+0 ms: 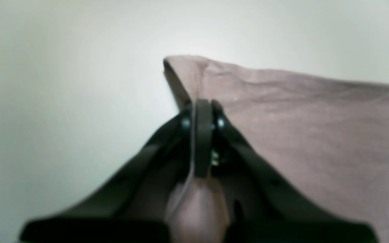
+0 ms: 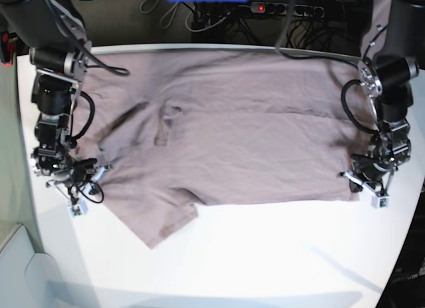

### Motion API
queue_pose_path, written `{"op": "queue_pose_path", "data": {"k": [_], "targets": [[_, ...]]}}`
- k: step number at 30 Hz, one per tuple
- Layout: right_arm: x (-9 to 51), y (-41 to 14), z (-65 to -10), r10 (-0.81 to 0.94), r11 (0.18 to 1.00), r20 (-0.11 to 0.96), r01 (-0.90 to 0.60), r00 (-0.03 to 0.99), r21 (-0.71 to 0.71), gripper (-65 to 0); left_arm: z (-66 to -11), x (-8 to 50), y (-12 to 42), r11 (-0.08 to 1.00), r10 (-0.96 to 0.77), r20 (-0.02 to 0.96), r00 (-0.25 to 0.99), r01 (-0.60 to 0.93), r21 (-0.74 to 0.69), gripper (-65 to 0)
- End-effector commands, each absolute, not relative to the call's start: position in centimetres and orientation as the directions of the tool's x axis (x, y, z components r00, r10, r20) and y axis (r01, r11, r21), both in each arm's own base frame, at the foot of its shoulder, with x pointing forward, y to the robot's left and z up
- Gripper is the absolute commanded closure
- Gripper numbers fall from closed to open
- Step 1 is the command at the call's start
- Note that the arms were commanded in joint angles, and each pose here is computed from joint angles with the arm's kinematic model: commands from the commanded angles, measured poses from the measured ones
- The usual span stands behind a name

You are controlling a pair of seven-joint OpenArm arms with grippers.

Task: Layout the t-shirt on the table in an organized manner, then fold the t-shirt properly
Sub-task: 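Lift the shirt side with both grippers and fold it toward the collar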

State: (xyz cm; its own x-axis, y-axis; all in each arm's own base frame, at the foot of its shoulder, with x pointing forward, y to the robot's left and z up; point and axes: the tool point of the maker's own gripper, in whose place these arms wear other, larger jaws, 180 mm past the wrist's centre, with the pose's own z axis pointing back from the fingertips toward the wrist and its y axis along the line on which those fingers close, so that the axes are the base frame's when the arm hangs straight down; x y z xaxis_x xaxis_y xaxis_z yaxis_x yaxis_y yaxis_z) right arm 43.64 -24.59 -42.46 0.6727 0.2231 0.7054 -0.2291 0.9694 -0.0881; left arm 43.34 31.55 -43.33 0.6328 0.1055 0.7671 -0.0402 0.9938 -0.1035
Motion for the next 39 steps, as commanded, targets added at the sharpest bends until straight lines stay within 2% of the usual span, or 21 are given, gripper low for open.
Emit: {"op": "queue_pose_path", "data": {"k": [1, 5, 9, 13, 18, 30, 34, 39], "targets": [[44.5, -25.6, -41.1, 0.235, 0.969, 0.715, -0.218, 0.659, -0.117, 0.0, -44.1, 42.6, 31.5, 0.996, 0.072, 0.72, 0.691, -0.017, -0.084, -0.7], [44.7, -25.6, -40.8, 0.238, 0.968, 0.72, -0.219, 0.653, -0.121, 0.0, -43.8, 42.8, 31.4, 0.996, 0.072, 0.722, 0.688, -0.01, -0.09, -0.2], [45.0, -26.6, -40.1, 0.236, 0.97, 0.726, -0.206, 0.646, -0.132, 0.0, -41.1, 44.3, 31.8, 0.994, 0.098, 0.773, 0.627, -0.024, -0.106, -0.2], [45.3, -27.1, -38.5, 0.191, 0.977, 0.769, -0.19, 0.609, -0.093, 0.0, -39.5, 44.3, 32.1, 0.993, 0.107, 0.775, 0.623, -0.028, -0.114, -0.2], [44.7, -27.7, -37.1, 0.241, 0.969, 0.765, -0.194, 0.597, -0.154, 0.0, -37.7, 44.0, 31.8, 0.996, 0.072, 0.795, 0.602, -0.003, -0.088, -0.2], [39.9, -26.6, -35.0, 0.367, 0.93, 0.78, -0.219, 0.507, -0.295, 0.0, -34.9, 41.8, 29.8, 0.989, 0.086, 0.818, 0.569, 0.05, -0.138, -0.2], [38.5, -25.7, -33.5, 0.355, 0.933, 0.816, -0.223, 0.456, -0.282, 0.0, -34.2, 40.6, 28.9, 0.985, 0.088, 0.828, 0.554, 0.075, -0.155, -0.2], [36.3, -25.1, -32.4, 0.358, 0.932, 0.814, -0.234, 0.457, -0.278, 0.0, -33.9, 38.8, 27.9, 0.979, 0.091, 0.84, 0.535, 0.104, -0.173, -0.2]]}}
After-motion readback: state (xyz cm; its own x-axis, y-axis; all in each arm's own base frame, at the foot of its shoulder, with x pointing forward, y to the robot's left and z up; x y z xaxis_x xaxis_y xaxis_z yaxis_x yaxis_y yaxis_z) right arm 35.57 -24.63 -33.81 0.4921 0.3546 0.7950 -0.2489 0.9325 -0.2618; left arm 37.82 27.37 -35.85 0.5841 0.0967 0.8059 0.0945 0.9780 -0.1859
